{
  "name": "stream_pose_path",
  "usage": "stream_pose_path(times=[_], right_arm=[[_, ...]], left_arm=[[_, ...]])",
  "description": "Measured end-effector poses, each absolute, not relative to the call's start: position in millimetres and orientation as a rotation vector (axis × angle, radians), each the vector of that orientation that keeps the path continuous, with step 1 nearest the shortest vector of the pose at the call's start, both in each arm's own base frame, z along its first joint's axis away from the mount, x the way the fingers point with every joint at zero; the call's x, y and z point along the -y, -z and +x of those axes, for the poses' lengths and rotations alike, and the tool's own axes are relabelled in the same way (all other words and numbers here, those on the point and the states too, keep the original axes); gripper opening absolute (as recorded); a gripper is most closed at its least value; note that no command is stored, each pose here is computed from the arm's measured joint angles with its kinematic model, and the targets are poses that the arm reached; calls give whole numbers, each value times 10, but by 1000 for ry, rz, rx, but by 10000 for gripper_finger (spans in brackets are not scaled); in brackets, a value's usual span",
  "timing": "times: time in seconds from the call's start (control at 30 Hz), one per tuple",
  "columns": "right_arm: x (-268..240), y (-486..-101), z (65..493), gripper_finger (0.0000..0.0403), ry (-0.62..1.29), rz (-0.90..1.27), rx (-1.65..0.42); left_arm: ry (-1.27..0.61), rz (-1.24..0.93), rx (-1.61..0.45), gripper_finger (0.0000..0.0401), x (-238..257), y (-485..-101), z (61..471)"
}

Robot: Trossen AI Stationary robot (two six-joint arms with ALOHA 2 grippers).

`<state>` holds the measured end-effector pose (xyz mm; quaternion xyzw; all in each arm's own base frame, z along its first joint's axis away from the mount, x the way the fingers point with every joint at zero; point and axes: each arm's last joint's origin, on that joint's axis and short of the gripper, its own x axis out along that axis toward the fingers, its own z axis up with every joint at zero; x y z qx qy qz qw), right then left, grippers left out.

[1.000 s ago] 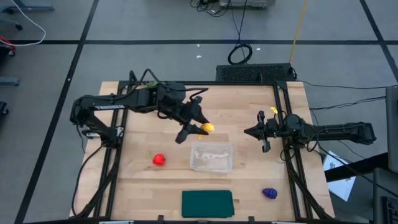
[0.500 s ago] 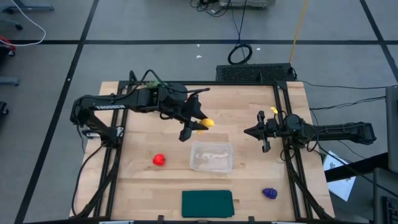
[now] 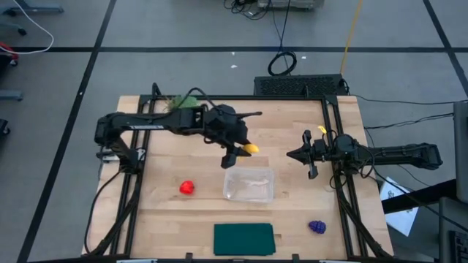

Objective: Pick and placing Produce into tupperware
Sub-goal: Put the banana into the transparent bin

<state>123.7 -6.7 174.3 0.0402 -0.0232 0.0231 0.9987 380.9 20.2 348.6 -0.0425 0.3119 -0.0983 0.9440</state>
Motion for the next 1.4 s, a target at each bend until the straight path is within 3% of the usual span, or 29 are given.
stream_pose_path(times=[0.47, 0.97, 1.4], right_arm=[[67, -1742, 1241, 0, -46, 80, 46], [67, -1748, 1246, 0, -46, 80, 52], [67, -1747, 1247, 0, -46, 80, 51]], left_arm=[[194, -125, -932, 152, -264, -2816, 4026], [137, -80, -990, 152, -302, -3085, 4053], [102, -60, -1019, 152, -290, -3074, 4049]])
